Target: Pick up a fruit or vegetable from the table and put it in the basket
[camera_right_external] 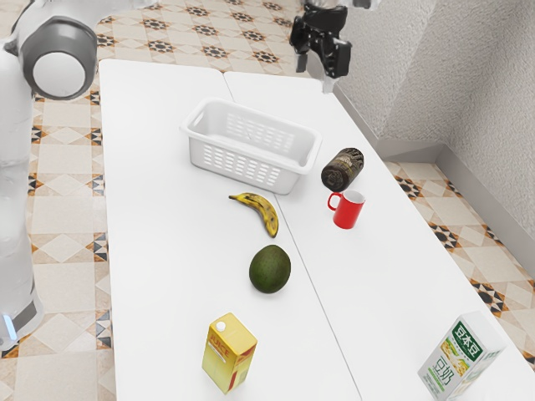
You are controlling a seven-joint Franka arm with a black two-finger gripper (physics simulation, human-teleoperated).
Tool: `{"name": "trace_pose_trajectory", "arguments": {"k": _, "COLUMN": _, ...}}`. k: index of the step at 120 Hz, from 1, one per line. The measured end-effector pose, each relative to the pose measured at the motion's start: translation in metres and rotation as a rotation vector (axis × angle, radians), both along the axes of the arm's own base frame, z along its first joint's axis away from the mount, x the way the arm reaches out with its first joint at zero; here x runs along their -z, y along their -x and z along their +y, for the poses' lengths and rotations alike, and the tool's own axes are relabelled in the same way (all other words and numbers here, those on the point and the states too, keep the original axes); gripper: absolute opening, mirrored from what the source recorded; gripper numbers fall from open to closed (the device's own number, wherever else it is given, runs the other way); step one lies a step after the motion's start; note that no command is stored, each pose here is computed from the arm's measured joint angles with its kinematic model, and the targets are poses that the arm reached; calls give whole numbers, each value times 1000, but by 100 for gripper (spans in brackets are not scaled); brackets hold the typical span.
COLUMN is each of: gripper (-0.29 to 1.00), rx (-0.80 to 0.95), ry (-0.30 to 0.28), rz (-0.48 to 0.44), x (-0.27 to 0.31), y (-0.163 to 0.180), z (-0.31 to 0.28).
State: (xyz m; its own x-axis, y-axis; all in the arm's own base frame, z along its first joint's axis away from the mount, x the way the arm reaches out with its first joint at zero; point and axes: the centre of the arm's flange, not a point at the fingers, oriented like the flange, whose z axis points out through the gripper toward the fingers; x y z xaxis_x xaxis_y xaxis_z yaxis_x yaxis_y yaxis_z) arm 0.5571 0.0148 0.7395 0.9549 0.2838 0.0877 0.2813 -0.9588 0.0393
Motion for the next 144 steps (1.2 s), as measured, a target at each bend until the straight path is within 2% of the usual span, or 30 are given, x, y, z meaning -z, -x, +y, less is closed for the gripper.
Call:
{"name": "trace_pose_trajectory", "arguments": {"k": 7, "gripper": 70, "rx": -42, "ry": 1, "rz": 30, "x": 29, "y": -25, "z": -17}}
{"name": "trace_pose_trajectory", "arguments": {"k": 14, "gripper": 70, "rx": -105, "ry": 1, "rz": 34, "x": 42, "y": -36, "z": -23}}
{"name": "trace_pose_trajectory", "arguments": {"k": 32, "gripper": 70, "rx": -259, "ry": 8, "rz": 23, "x": 46, "y": -41, "z": -37}}
{"name": "trace_pose_trajectory", "arguments": {"k": 42, "gripper": 70, "rx": -325, "ry": 6, "rz": 73, "x": 69, "y": -40, "z": -52}}
{"name": "trace_pose_trajectory", "arguments": {"k": 59, "gripper": 70, "rx": -366, "ry": 8, "rz": 144, "x": 135, "y": -8, "z": -106}}
{"name": "trace_pose_trajectory", "arguments": {"k": 92, "gripper": 70, "rx": -431, "ry": 43, "rz": 109, "x": 189, "y": 34, "z": -190}}
{"name": "trace_pose_trajectory", "arguments": {"k": 101, "gripper": 70, "rx": -477, "ry": 54, "rz": 91, "x": 193, "y": 37, "z": -188}}
{"name": "trace_pose_trajectory", "arguments": {"k": 122, "gripper": 70, "rx": -656, "ry": 67, "rz": 51, "x": 194, "y": 26, "z": -132}}
{"name": "trace_pose_trajectory", "arguments": {"k": 144, "gripper": 70, "rx": -632, "ry": 66, "rz": 26, "x": 194, "y": 49, "z": -173}}
